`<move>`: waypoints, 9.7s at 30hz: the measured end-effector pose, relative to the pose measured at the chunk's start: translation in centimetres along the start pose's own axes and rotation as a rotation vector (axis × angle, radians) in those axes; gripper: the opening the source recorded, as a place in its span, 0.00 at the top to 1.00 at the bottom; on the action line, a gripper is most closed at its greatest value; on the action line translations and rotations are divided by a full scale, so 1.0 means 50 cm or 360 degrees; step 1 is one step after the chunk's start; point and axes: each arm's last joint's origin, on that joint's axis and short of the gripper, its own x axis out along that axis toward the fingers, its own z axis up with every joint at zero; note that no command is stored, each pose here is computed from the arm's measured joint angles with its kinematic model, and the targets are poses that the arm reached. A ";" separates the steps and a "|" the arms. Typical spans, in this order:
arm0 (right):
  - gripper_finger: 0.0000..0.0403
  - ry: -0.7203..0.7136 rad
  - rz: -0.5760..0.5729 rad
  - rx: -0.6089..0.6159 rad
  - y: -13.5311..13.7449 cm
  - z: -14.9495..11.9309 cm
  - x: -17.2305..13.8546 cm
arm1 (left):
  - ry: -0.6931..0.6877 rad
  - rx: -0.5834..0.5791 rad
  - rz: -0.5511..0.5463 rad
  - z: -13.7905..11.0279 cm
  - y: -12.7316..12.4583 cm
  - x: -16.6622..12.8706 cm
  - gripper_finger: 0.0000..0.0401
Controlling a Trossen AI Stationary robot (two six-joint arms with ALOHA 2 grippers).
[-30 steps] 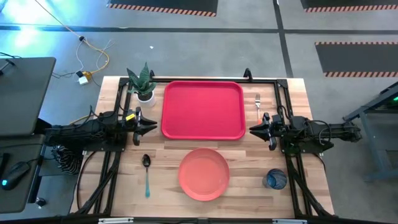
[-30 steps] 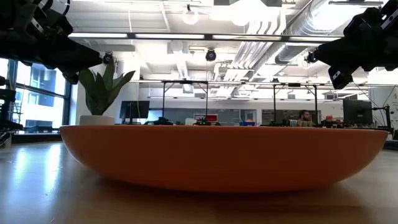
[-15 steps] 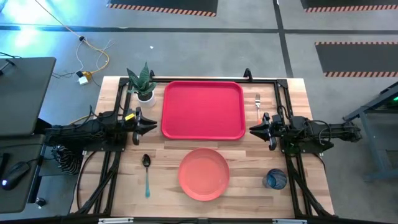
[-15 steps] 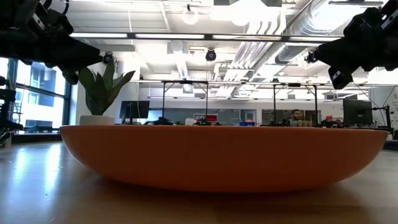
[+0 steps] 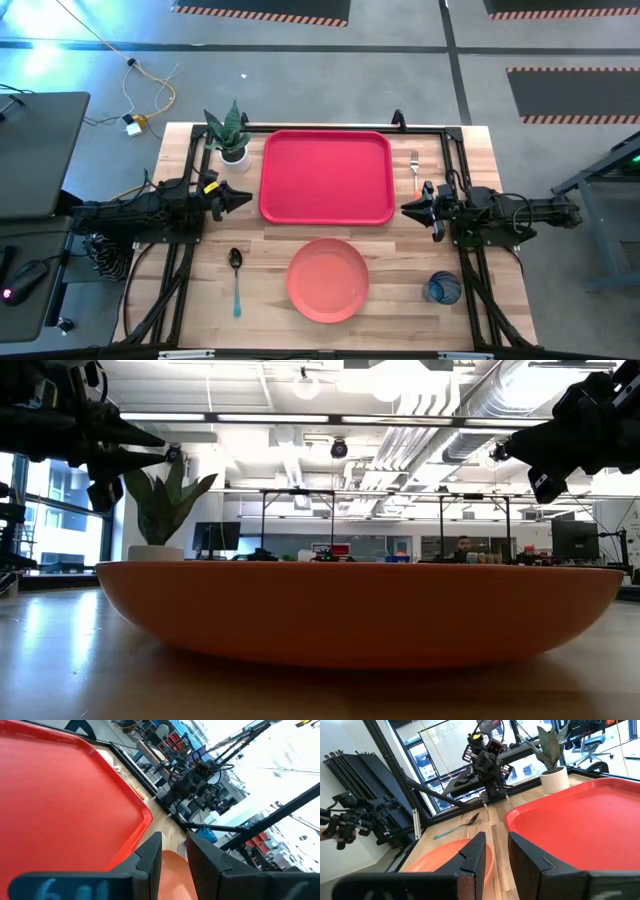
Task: Pick and place plate/cup/fork/spoon on tray
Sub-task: Put the blue spoon on the left side of the pink tray
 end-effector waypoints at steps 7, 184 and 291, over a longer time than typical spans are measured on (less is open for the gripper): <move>0.82 0.0000 0.0000 0.0000 0.000 0.000 0.000 | -0.0021 0.0001 0.0021 0.001 0.001 0.000 0.80; 0.82 -0.0375 -0.0225 0.0746 0.002 0.046 -0.008 | 0.0878 -0.0494 0.2585 -0.346 -0.269 0.191 0.69; 0.82 -0.0324 -0.0426 0.0778 -0.009 0.029 -0.008 | 0.0547 -0.0237 0.1994 0.160 0.038 0.427 0.99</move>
